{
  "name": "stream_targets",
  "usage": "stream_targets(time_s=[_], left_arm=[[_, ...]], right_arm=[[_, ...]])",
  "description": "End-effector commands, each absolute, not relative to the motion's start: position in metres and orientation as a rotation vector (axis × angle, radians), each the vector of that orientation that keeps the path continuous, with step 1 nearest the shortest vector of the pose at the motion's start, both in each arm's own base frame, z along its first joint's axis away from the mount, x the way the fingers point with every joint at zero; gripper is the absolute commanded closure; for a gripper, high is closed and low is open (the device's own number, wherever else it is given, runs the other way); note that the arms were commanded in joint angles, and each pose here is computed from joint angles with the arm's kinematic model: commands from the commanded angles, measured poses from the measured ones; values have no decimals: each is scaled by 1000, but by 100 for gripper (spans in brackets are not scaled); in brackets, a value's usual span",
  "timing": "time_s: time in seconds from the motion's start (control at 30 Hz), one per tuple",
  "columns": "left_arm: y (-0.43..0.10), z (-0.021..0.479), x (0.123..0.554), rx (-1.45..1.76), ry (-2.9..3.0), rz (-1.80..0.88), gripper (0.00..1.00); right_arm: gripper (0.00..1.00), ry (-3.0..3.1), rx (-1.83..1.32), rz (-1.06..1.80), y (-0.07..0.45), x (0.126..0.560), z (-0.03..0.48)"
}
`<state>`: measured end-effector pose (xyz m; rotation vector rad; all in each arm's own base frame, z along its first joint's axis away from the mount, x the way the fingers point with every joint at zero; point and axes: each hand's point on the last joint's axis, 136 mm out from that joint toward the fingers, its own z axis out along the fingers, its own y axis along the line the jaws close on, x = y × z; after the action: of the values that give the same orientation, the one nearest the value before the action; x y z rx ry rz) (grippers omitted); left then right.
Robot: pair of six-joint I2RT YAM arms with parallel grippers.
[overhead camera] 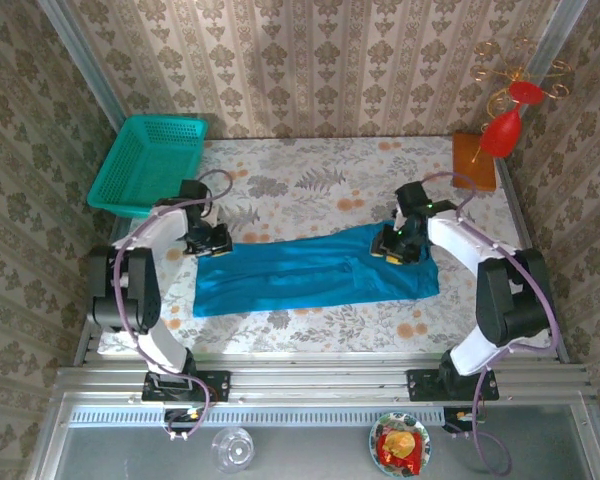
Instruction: Fold the inside-out t-shirt
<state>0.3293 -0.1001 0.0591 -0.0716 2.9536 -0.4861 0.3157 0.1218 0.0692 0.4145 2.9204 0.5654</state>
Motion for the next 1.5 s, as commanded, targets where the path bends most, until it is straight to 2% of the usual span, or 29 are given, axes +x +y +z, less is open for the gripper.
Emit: stream_targets(time_s=[0.0,0.23,0.4,0.9,1.23,1.47], left_arm=[[-103,40,323,-42,3017,-515,84],[-73,15,315,-191,3059,-461,84],[-66,11,318,-235,3047,-465,84],[-76,44,342,-202,2946,-501,81],[-72,61,303,-299,2897,-468,78],[-66,37,285,-377,2938,-431,76]], right_arm=[[57,2936,495,663,134,313,50],[55,2986,652,563,99,304,8],[54,2924,714,657,92,317,11],[55,2927,582,524,68,317,53],[52,2888,870,585,45,286,26],[52,2907,986,539,43,256,19]])
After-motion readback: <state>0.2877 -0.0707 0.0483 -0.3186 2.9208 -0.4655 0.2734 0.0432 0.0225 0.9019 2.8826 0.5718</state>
